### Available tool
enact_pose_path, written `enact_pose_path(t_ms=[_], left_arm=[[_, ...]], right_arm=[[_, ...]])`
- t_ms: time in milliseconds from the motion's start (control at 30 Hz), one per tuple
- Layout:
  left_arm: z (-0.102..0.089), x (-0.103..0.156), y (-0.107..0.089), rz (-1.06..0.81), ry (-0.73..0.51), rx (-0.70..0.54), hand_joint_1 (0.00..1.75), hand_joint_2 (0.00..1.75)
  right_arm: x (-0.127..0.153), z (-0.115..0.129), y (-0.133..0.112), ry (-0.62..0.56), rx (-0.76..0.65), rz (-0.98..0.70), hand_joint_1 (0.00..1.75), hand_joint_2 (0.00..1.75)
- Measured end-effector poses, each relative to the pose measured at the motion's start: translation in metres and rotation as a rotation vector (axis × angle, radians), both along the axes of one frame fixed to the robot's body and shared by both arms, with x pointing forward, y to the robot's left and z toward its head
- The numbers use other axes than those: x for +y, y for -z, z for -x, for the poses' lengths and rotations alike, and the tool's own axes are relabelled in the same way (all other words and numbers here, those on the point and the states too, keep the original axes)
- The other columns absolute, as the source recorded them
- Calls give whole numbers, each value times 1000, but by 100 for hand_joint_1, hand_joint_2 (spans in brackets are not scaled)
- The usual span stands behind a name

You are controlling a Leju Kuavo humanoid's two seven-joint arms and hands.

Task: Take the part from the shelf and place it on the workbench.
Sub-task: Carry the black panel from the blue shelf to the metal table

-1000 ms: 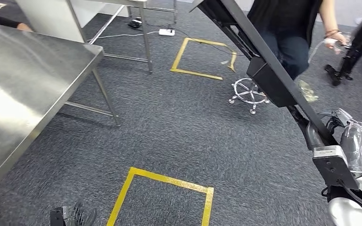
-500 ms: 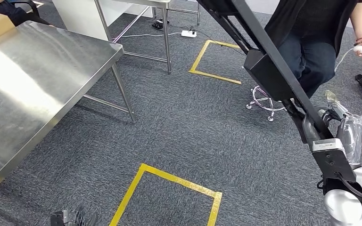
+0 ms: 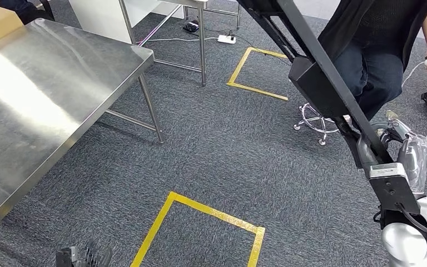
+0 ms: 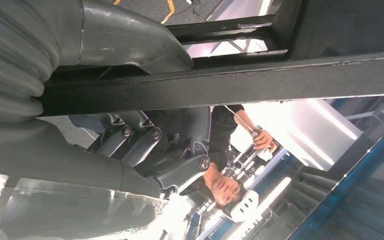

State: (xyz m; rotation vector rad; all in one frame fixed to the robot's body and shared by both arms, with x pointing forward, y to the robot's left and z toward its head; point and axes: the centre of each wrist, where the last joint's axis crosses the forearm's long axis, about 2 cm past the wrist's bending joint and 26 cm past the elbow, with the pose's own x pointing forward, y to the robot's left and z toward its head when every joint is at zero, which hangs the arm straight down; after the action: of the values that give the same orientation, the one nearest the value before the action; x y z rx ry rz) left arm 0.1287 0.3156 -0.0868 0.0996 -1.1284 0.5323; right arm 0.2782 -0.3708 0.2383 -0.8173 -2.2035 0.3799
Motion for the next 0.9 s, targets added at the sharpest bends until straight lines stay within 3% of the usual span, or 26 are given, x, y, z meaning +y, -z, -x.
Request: enact_pose_path(t_ms=[900], left_arm=[[-7, 1, -2, -18, 27, -10, 0, 175]], right_arm=[[2, -5, -3, 5, -19, 0, 175, 175]])
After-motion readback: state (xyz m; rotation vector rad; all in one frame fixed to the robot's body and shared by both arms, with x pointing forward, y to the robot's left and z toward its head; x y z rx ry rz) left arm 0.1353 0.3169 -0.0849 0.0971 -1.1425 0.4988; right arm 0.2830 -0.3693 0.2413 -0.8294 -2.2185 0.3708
